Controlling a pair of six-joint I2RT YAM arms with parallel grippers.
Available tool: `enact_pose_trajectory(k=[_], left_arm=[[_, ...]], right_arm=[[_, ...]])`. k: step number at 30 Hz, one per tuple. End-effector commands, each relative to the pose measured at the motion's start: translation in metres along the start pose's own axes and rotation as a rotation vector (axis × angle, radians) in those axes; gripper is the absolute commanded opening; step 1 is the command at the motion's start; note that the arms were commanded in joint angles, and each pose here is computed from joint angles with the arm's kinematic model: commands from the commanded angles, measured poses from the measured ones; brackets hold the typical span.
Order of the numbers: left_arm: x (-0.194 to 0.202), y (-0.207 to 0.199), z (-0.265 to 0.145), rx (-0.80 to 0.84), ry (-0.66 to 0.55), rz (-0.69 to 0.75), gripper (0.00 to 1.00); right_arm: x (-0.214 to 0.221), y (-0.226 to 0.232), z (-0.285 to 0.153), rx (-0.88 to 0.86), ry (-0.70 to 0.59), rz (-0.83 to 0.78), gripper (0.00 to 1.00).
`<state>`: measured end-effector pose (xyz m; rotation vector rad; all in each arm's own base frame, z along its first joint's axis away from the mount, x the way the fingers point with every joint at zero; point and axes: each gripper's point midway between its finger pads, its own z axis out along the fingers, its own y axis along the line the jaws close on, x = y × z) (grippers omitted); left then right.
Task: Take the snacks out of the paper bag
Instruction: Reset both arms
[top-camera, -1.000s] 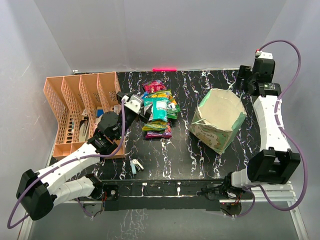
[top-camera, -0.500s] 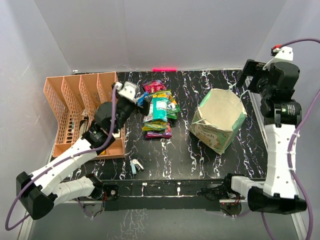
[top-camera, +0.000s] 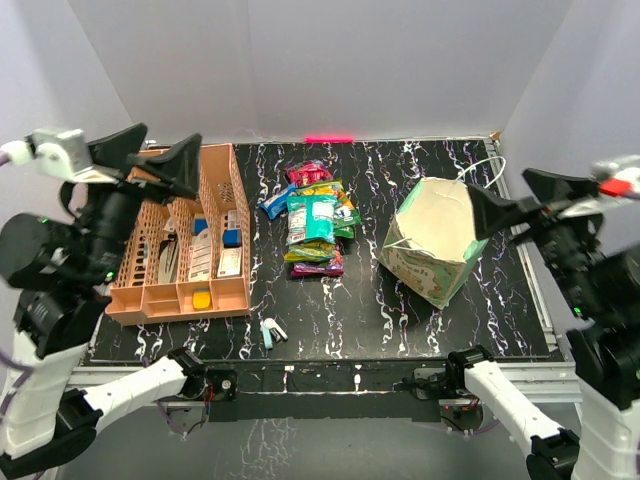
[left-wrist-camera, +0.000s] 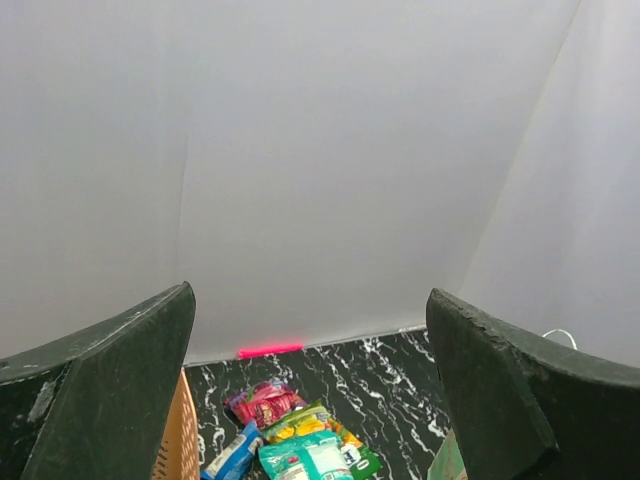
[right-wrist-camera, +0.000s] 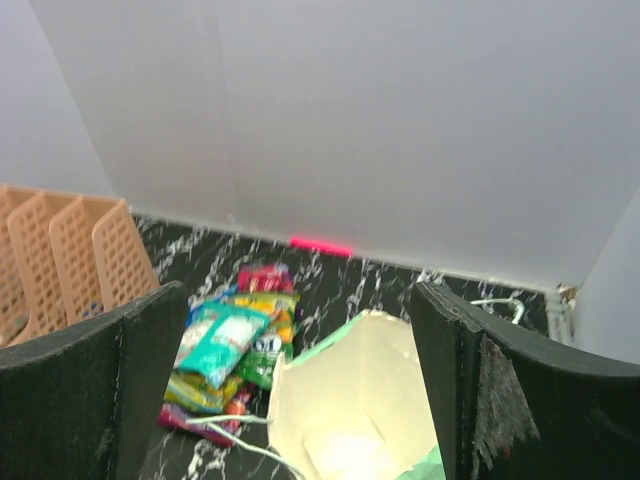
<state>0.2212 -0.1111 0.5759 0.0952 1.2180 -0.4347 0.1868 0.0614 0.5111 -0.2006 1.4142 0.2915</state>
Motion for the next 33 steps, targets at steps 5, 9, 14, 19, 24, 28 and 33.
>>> enact_pose_trajectory(k=[5, 9, 14, 19, 24, 28, 33], left_arm=[[0.011, 0.010, -0.028, 0.009, 0.064, 0.043, 0.98], [0.014, 0.011, -0.031, 0.010, 0.085, 0.052, 0.98], [0.014, 0.011, -0.032, 0.014, 0.086, 0.052, 0.99], [0.015, 0.011, -0.032, 0.011, 0.087, 0.047, 0.99], [0.021, 0.009, -0.030, 0.014, 0.096, 0.039, 0.98], [0.024, 0.009, -0.030, 0.014, 0.100, 0.039, 0.98], [0.025, 0.009, -0.030, 0.013, 0.098, 0.034, 0.98]], right_arm=[[-0.047, -0.021, -0.040, 0.150, -0.151, 0.021, 0.98], [-0.042, -0.023, -0.033, 0.163, -0.130, 0.057, 0.98], [-0.033, -0.025, -0.024, 0.174, -0.100, 0.085, 0.98], [-0.031, -0.023, -0.020, 0.160, -0.103, 0.094, 0.98], [-0.032, -0.023, -0.021, 0.167, -0.116, 0.108, 0.98], [-0.032, -0.025, -0.023, 0.180, -0.120, 0.117, 0.98], [-0.023, -0.032, -0.019, 0.212, -0.082, 0.098, 0.98]])
